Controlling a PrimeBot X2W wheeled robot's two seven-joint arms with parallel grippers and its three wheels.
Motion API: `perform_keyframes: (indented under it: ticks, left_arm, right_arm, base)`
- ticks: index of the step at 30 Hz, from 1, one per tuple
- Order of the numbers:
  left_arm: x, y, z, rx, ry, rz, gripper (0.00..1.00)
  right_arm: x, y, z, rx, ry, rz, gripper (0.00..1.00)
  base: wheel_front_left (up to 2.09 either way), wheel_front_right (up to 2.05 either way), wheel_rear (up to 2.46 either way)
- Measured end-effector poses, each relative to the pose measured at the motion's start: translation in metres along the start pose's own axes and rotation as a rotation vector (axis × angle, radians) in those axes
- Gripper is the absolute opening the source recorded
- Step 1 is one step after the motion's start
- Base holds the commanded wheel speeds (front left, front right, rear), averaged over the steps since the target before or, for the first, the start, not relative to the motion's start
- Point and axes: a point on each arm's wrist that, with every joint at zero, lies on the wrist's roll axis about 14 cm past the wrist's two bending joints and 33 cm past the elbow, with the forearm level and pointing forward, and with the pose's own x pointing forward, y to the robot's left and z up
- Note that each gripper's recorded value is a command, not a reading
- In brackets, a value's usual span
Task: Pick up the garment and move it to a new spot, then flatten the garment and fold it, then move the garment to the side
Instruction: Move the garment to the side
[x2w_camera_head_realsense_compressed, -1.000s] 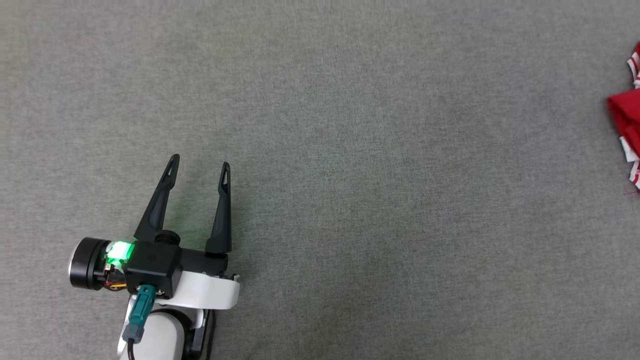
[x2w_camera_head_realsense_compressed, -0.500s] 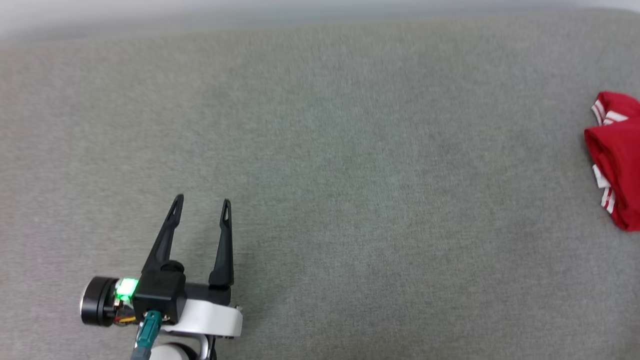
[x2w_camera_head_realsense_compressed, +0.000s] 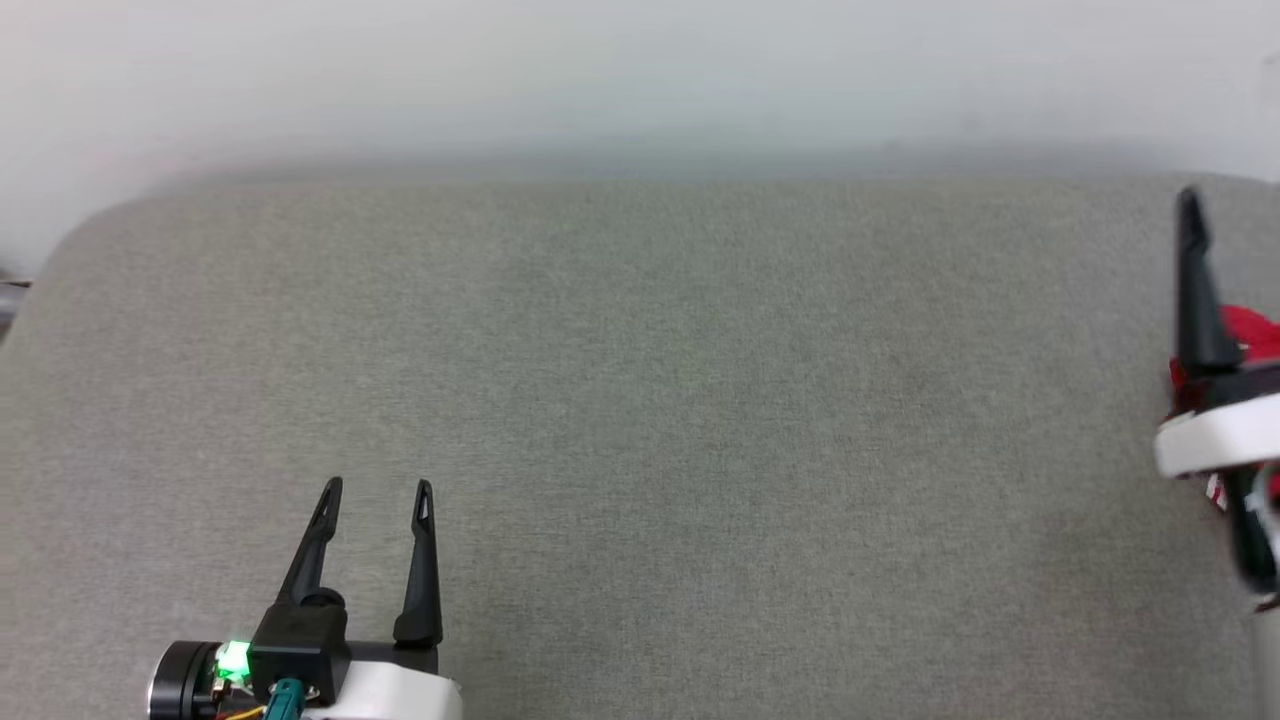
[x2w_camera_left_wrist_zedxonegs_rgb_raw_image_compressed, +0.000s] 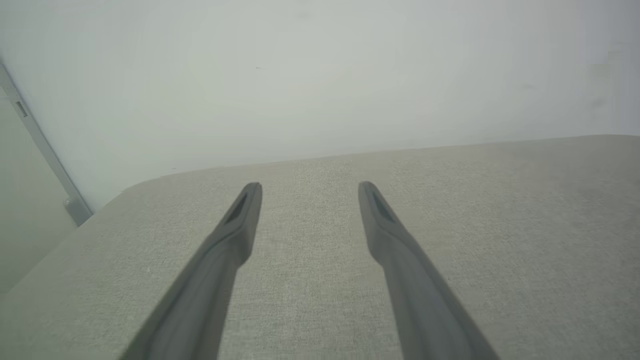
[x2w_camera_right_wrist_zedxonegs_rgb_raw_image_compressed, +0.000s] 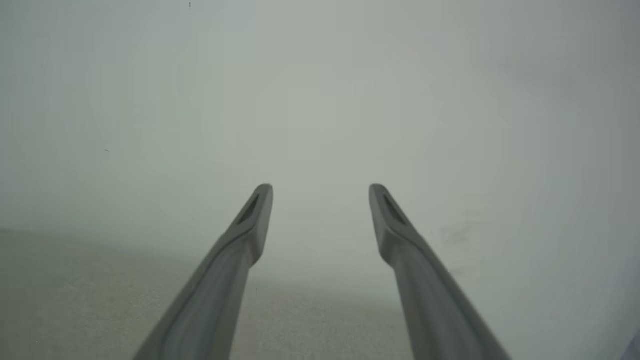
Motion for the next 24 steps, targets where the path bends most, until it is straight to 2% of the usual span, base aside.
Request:
perform_keyframes:
  ticks: [5, 10, 17, 24]
  left_arm:
    - [-0.014, 0.014, 0.008, 0.002, -0.015, 0.045, 1.00]
    - [-0.025, 0.020, 0.010, -0.001, -0.019, 0.067, 1.00]
    - [-0.034, 0.020, 0.009, -0.014, -0.015, 0.067, 1.00]
    - [-0.040, 0.015, 0.010, -0.030, -0.017, 0.051, 1.00]
  right_arm:
    - [-0.023, 0.046, -0.012, 0.105, 0.041, 0.071, 1.00]
    - [-0.053, 0.073, -0.033, 0.189, 0.120, 0.092, 1.00]
    - [-0.088, 0.082, -0.052, 0.251, 0.196, 0.058, 1.00]
    - [-0.116, 0.081, -0.052, 0.281, 0.216, 0.015, 1.00]
  base:
    - [0.00, 0.00, 0.00]
    - [0.00, 0.00, 0.00]
    - [0.00, 0.00, 0.00]
    - [0.00, 0.00, 0.00]
